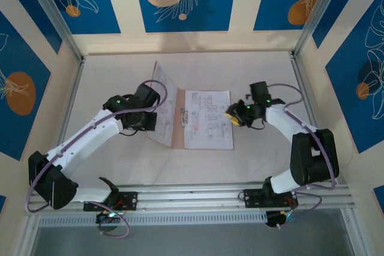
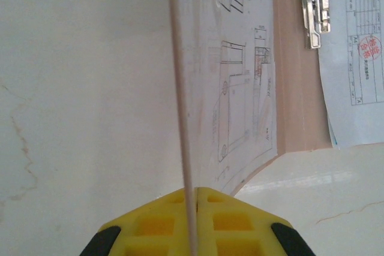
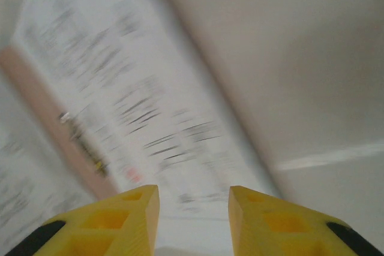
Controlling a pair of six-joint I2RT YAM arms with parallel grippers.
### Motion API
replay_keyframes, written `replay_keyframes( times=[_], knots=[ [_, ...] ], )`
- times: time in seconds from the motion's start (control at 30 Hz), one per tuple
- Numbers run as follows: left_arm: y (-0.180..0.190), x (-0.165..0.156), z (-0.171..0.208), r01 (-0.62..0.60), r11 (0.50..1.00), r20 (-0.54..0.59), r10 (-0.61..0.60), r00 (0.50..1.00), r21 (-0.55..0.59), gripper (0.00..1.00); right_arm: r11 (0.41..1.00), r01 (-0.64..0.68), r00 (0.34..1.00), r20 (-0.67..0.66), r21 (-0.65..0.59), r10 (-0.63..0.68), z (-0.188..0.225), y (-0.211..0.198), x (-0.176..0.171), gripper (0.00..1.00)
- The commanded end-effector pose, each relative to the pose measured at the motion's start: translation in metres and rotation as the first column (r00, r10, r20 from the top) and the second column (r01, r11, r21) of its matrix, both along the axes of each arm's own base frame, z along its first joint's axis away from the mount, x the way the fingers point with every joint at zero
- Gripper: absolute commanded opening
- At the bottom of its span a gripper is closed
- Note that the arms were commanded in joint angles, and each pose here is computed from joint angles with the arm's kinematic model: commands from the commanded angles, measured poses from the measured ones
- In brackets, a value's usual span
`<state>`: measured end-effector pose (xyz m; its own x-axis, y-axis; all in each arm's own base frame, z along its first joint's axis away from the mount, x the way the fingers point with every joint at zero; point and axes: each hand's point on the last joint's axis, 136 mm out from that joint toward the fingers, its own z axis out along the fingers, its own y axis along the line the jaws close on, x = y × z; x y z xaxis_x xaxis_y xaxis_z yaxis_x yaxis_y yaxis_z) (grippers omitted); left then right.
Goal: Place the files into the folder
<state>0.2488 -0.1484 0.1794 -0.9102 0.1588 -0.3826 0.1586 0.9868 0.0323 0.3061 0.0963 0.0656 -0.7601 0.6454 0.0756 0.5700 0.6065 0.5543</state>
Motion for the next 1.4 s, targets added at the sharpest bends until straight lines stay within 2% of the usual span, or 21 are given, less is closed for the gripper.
replay_keyframes(
  times=[0.0,0.1,0.2,0.47,0.7,0.83,0.9,1.0,1.13,1.17,1.23,1.37],
  knots=[
    [0.002,0.002,0.010,0.052,0.993,0.021,-0.055,0.998,0.106,0.00,0.998,0.062,0.990,-0.123,-0.027,-0.065,-0.022,-0.015,-0.022,0.36],
    [-0.010,0.003,0.013,0.082,0.989,0.023,-0.085,0.996,0.121,0.00,0.997,0.070,0.980,-0.182,-0.030,-0.074,-0.037,-0.014,-0.026,0.33],
    [-0.028,0.004,0.014,0.101,0.992,0.031,-0.104,0.994,0.080,0.00,0.998,0.050,0.971,-0.232,-0.041,-0.058,-0.047,-0.008,-0.029,0.32],
    [-0.080,0.001,0.027,0.196,0.980,0.065,-0.198,0.978,0.030,0.00,0.997,-0.056,0.957,-0.287,-0.054,0.038,-0.053,0.016,-0.022,0.22],
    [-0.127,-0.013,0.031,0.282,0.958,0.063,-0.279,0.958,-0.049,0.13,0.991,-0.096,0.942,-0.329,-0.091,0.062,-0.055,0.020,-0.020,0.19],
    [-0.153,-0.023,0.027,0.336,0.932,0.048,-0.333,0.942,-0.133,0.25,0.991,-0.102,0.942,-0.330,-0.090,0.067,-0.055,0.021,-0.017,0.19],
    [-0.169,-0.030,0.020,0.368,0.908,0.021,-0.372,0.928,-0.198,0.31,0.991,-0.105,0.940,-0.334,-0.085,0.071,-0.056,0.022,-0.016,0.19],
    [-0.205,-0.039,0.012,0.429,0.836,0.002,-0.456,0.890,-0.344,0.37,0.991,-0.108,0.938,-0.337,-0.081,0.075,-0.058,0.023,-0.014,0.18],
    [-0.272,-0.057,0.016,0.487,0.635,0.015,-0.599,0.801,-0.600,0.46,0.990,-0.113,0.939,-0.335,-0.081,0.080,-0.057,0.024,-0.014,0.18],
    [-0.283,-0.058,0.014,0.477,0.609,0.008,-0.612,0.791,-0.634,0.47,0.990,-0.113,0.939,-0.335,-0.079,0.080,-0.057,0.024,-0.014,0.18],
    [-0.295,-0.057,0.004,0.455,0.590,-0.011,-0.618,0.786,-0.667,0.48,0.990,-0.114,0.939,-0.335,-0.079,0.081,-0.057,0.023,-0.014,0.18],
    [-0.305,-0.055,-0.027,0.434,0.590,-0.054,-0.631,0.774,-0.681,0.48,0.990,-0.121,0.941,-0.325,-0.078,0.090,-0.056,0.024,-0.012,0.18]
  ],
)
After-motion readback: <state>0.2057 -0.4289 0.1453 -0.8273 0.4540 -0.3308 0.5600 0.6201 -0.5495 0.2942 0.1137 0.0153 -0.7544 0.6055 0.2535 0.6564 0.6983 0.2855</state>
